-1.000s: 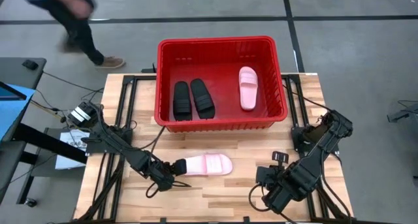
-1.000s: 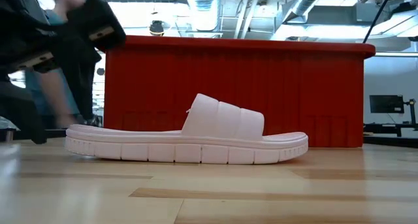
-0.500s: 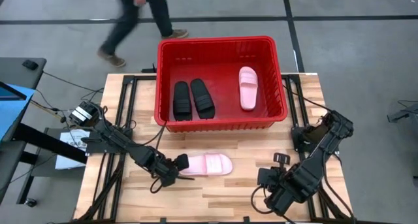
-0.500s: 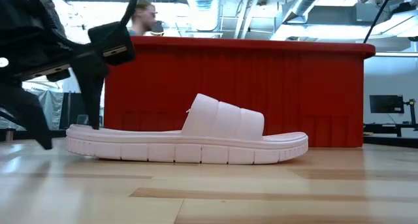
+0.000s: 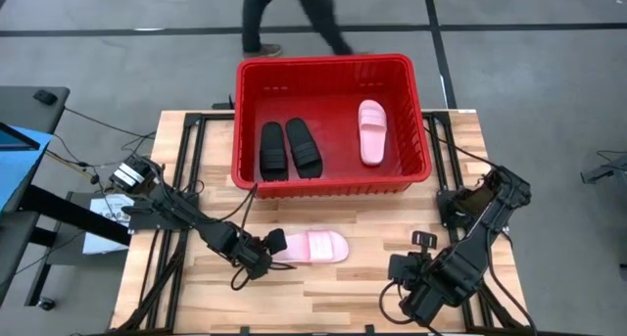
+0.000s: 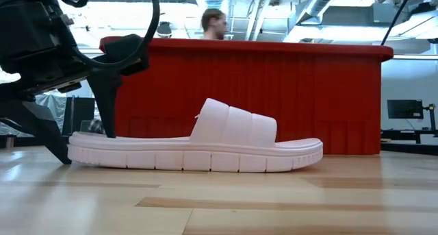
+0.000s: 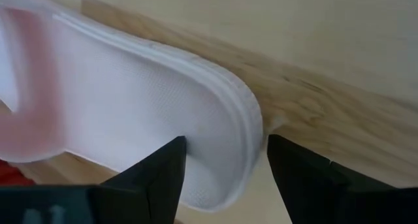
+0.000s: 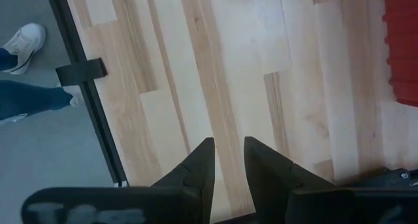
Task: Pick and place slides into bin
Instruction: Put the pink slide into the red container
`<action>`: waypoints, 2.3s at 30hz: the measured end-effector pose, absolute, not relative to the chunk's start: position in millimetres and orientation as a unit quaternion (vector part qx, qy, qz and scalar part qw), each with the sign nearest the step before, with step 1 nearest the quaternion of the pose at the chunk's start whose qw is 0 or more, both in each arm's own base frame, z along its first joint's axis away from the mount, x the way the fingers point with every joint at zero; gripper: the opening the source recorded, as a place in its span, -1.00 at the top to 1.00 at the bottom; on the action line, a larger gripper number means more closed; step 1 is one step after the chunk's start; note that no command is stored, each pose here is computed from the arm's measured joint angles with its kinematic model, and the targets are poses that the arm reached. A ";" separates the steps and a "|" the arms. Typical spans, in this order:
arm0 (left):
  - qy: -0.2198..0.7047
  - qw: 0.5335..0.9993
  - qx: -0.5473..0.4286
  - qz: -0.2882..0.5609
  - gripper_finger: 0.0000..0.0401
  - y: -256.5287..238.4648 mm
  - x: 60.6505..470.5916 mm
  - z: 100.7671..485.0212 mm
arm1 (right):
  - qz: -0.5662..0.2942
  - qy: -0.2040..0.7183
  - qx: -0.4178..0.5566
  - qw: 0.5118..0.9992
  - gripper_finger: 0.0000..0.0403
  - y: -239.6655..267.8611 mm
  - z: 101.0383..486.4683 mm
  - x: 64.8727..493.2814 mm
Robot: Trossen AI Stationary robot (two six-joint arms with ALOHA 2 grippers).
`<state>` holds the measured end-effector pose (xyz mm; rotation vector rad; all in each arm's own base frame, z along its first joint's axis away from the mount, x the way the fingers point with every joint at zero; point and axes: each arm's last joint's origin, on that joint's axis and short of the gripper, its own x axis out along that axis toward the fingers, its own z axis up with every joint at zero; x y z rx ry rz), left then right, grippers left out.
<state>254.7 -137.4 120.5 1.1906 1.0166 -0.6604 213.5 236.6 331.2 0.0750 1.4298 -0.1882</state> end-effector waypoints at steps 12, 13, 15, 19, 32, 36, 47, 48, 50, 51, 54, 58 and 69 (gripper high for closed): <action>0.456 0.682 0.495 -0.286 0.84 -137.7 254.7 117.3 | -0.089 0.652 0.039 0.752 0.63 241.4 331.2 208.1; 0.462 0.691 0.483 -0.274 0.85 -137.7 254.7 117.1 | -0.092 0.651 0.042 0.752 0.63 242.0 331.2 207.4; 0.472 0.709 0.463 -0.247 0.85 -137.6 254.8 116.7 | -0.095 0.651 0.045 0.752 0.63 242.7 331.2 206.6; 0.481 0.726 0.437 -0.225 0.85 -138.0 256.0 117.3 | -0.093 0.652 0.047 0.751 0.63 246.1 331.2 202.5; 0.445 0.789 0.382 -0.183 0.88 -158.6 293.5 163.2 | -0.046 0.661 0.013 0.749 0.63 267.1 331.1 174.0; 0.419 0.810 0.365 -0.186 0.88 -167.2 307.9 190.9 | -0.005 0.663 -0.029 0.748 0.63 274.7 331.1 161.6; 0.304 0.896 0.302 -0.120 0.89 -206.5 326.1 293.2 | 0.073 0.647 -0.050 0.758 0.63 282.0 352.5 105.7; 0.295 0.905 0.289 -0.100 0.89 -207.3 327.0 302.0 | 0.075 0.646 -0.047 0.758 0.63 281.6 354.3 102.1; 0.272 0.922 0.272 -0.052 0.89 -207.2 329.4 320.1 | 0.079 0.644 -0.043 0.759 0.63 281.7 356.8 94.8; 0.259 0.927 0.268 -0.029 0.89 -206.5 330.5 329.4 | 0.081 0.644 -0.041 0.760 0.63 281.8 357.9 91.3; 0.228 0.939 0.257 0.035 0.89 -198.3 335.2 354.4 | 0.087 0.643 -0.040 0.760 0.63 282.7 359.6 83.2; 0.200 0.950 0.218 0.102 0.90 -177.7 344.8 381.2 | 0.092 0.643 -0.044 0.759 0.63 284.5 359.7 76.5; 0.203 0.931 0.198 0.231 0.90 -95.7 366.7 418.0 | 0.094 0.643 -0.045 0.759 0.63 285.1 359.6 74.4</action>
